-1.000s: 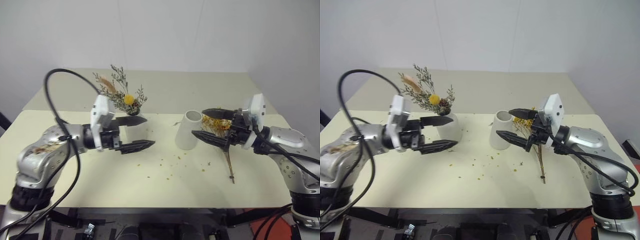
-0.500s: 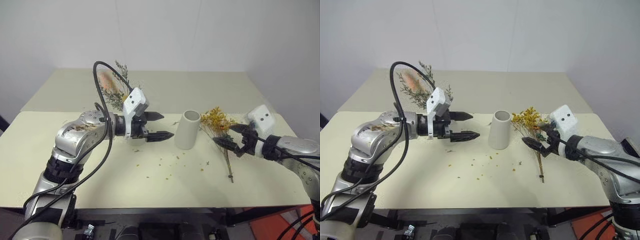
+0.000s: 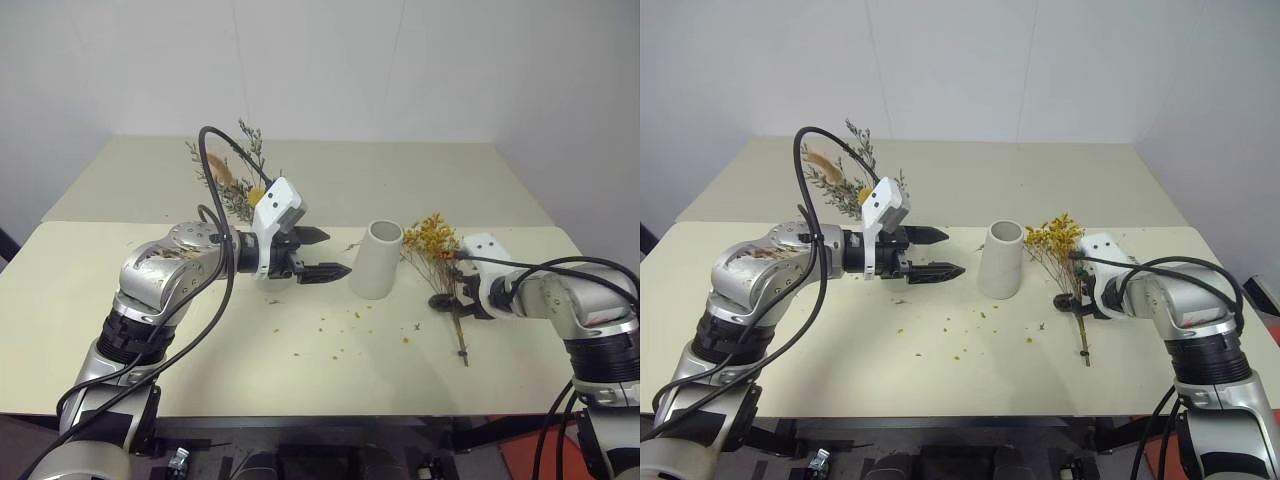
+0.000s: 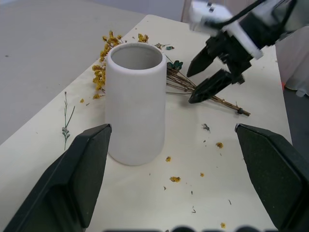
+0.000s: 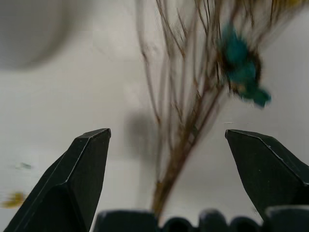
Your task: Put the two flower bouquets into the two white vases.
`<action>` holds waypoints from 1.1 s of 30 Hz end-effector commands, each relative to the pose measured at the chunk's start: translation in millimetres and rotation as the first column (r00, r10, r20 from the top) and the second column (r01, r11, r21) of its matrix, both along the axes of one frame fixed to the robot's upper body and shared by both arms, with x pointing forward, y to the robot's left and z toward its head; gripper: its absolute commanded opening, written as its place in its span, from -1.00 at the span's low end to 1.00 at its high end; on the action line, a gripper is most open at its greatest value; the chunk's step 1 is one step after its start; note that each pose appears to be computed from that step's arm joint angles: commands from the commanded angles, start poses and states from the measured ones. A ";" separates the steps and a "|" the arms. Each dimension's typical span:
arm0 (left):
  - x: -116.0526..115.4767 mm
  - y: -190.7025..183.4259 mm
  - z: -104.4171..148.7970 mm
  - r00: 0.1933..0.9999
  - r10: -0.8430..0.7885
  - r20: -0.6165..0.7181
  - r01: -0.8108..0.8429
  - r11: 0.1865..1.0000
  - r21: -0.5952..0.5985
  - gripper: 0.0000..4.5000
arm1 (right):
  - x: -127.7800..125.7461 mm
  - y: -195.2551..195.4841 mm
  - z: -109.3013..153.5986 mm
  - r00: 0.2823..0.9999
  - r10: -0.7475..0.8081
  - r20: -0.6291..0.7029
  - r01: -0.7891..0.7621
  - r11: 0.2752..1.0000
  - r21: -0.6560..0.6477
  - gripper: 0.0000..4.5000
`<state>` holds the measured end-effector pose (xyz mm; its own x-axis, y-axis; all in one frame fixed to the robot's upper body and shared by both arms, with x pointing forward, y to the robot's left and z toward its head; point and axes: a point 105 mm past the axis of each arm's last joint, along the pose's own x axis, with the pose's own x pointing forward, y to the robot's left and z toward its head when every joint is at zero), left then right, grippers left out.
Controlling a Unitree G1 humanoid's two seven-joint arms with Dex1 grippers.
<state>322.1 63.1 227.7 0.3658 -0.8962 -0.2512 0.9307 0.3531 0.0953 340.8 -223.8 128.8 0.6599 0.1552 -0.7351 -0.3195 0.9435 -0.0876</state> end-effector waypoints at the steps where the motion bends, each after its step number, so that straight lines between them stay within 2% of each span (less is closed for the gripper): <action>1: -8.8 0.0 13.7 0.998 -0.023 0.052 0.024 1.000 -0.020 0.99 | -6.9 0.5 29.0 0.996 0.033 0.086 -0.034 0.999 -0.001 1.00; 6: -10.0 -0.6 12.2 0.998 -0.031 0.049 0.032 0.999 -0.011 0.99 | -9.9 -8.2 18.2 0.999 -0.013 0.034 0.013 1.000 -0.005 1.00; 9: -8.8 -3.5 11.8 0.998 -0.039 0.050 0.040 0.999 -0.006 0.99 | -5.3 -5.2 6.9 0.999 -0.033 -0.022 0.034 0.998 0.045 1.00; 14: -8.0 -7.7 12.3 0.997 -0.052 0.054 0.052 0.999 -0.002 0.99 | 4.5 -4.4 -12.6 0.994 -0.059 -0.090 0.064 0.997 0.051 1.00; 17: -7.0 -8.6 12.7 0.997 -0.049 0.057 0.049 0.999 0.003 1.00 | 8.6 -4.0 -16.9 0.993 -0.062 -0.105 0.068 0.996 0.051 0.74; 23: -7.4 -7.2 11.8 0.997 -0.045 0.055 0.045 0.999 0.008 1.00 | 10.4 -1.4 -17.8 0.993 -0.056 -0.104 0.061 0.997 0.044 -0.14; 29: -11.3 -10.0 13.6 0.995 -0.073 0.072 0.073 0.997 0.011 1.00 | 12.6 -4.3 -7.4 0.994 -0.091 -0.055 0.094 0.994 0.056 -0.98; 33: -14.9 -11.5 12.1 0.990 -0.097 0.106 0.094 0.995 0.032 1.00 | 17.2 -7.6 2.9 0.991 -0.132 0.002 0.131 0.987 0.089 -0.99</action>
